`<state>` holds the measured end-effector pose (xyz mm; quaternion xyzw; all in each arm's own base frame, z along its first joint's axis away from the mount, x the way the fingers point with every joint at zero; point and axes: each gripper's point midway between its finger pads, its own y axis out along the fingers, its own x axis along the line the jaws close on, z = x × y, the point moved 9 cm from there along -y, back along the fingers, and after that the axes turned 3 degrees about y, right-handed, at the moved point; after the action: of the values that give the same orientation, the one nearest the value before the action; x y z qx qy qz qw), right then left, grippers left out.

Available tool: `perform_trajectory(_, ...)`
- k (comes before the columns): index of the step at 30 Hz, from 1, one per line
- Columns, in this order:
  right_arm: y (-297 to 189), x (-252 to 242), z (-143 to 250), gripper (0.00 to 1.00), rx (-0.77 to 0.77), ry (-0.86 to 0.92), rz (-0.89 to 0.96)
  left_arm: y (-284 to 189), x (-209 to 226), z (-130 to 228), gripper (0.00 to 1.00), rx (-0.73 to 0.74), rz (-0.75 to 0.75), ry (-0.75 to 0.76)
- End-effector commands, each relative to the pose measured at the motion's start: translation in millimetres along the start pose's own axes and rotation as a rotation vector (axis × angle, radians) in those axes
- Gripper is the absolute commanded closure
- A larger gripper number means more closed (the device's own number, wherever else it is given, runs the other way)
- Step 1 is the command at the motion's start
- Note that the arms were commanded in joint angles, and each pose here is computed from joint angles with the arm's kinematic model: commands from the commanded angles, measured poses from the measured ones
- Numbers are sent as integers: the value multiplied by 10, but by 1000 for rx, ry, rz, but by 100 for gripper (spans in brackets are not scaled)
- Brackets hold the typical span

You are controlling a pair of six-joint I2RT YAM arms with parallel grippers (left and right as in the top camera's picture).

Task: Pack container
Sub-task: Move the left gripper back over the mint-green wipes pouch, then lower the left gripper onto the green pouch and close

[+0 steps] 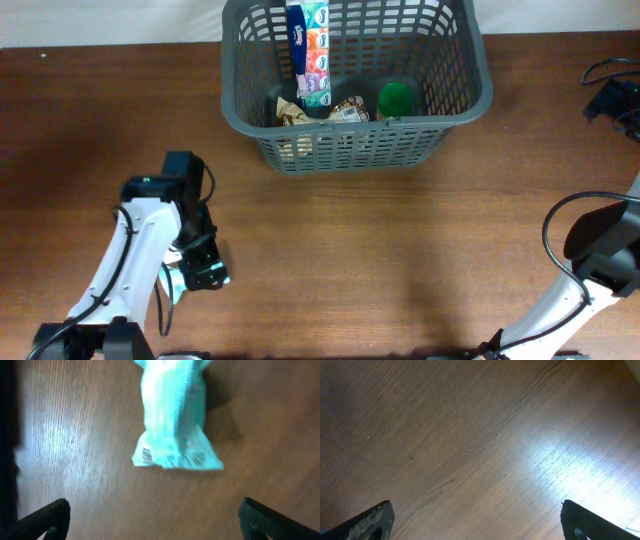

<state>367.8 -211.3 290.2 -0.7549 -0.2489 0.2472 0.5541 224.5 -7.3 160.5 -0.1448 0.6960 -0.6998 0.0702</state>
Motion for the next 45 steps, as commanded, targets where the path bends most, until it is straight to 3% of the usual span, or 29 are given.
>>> perform_trajectory(1, 14, -15, -2, 1, 2, 12, 3, 143, 56, -57, 1, -24, -9, -24)
perform_trajectory(10, 14, -15, -2, 1, 2, 12, 3, 175, 73, -152, 1, -129, 1, -8)
perform_trajectory(22, 14, -15, -2, 1, 2, 12, 3, 226, -106, -117, 1, -109, 127, -52)
perform_trajectory(36, 14, -15, -2, 1, 2, 12, 3, 682, 161, -523, 1, -62, -20, -230)
perform_trajectory(45, 14, -15, -2, 1, 2, 13, 3, 680, 71, -547, 1, -84, 40, -174)
